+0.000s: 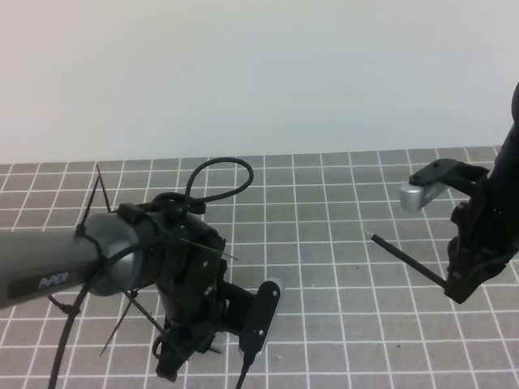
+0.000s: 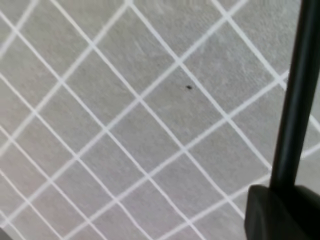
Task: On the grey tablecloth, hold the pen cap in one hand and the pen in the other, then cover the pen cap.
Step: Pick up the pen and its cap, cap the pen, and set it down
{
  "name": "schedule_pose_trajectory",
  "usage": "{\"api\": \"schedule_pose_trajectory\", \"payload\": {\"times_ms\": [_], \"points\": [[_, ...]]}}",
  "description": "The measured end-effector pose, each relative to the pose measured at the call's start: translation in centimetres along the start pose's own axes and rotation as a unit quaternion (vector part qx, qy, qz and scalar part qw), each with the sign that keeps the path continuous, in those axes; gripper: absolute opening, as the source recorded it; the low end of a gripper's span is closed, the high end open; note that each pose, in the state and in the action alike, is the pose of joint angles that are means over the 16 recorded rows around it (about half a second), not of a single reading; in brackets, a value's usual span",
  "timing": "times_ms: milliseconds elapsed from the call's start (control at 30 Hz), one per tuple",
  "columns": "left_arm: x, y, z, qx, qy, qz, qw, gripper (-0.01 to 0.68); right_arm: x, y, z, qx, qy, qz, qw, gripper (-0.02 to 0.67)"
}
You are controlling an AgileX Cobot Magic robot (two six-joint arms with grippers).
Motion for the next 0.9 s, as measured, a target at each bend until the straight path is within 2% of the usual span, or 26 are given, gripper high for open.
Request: {"api": "schedule_pose_trajectory", "payload": {"times_ms": [267, 533, 733, 900], "points": [[0.9, -3.3, 0.4, 0.003, 0.010, -0.050, 0.999, 0.004, 1.2, -1.4, -1.1, -0.045, 0.027, -0.017, 0.998, 0.067], [2.1, -11.2, 1.0, -0.005, -0.005, -0.168, 0.986, 0.001, 4.4, -4.3, -2.2, -0.096, 0.072, -0.036, 0.992, 0.067], [1.3, -17.4, 1.6, -0.026, -0.025, -0.261, 0.965, 0.001, 8.2, -5.9, -2.0, -0.110, 0.076, -0.049, 0.990, 0.062], [-0.5, -20.3, 2.0, -0.045, -0.033, -0.306, 0.950, 0.006, 11.6, -6.5, -1.1, -0.112, 0.048, -0.059, 0.991, 0.062]]}}
Point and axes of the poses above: a point on each arm's last joint axis where the gripper is mounted, y pointing out along that axis toward the gripper, x along the wrist's bending axis when the last joint is at zero, z = x × y, the point moved 8 cm from there along y, pointing out along that axis toward the gripper, and after that the axes turned 2 degrees about y, right-handed, at the moved point
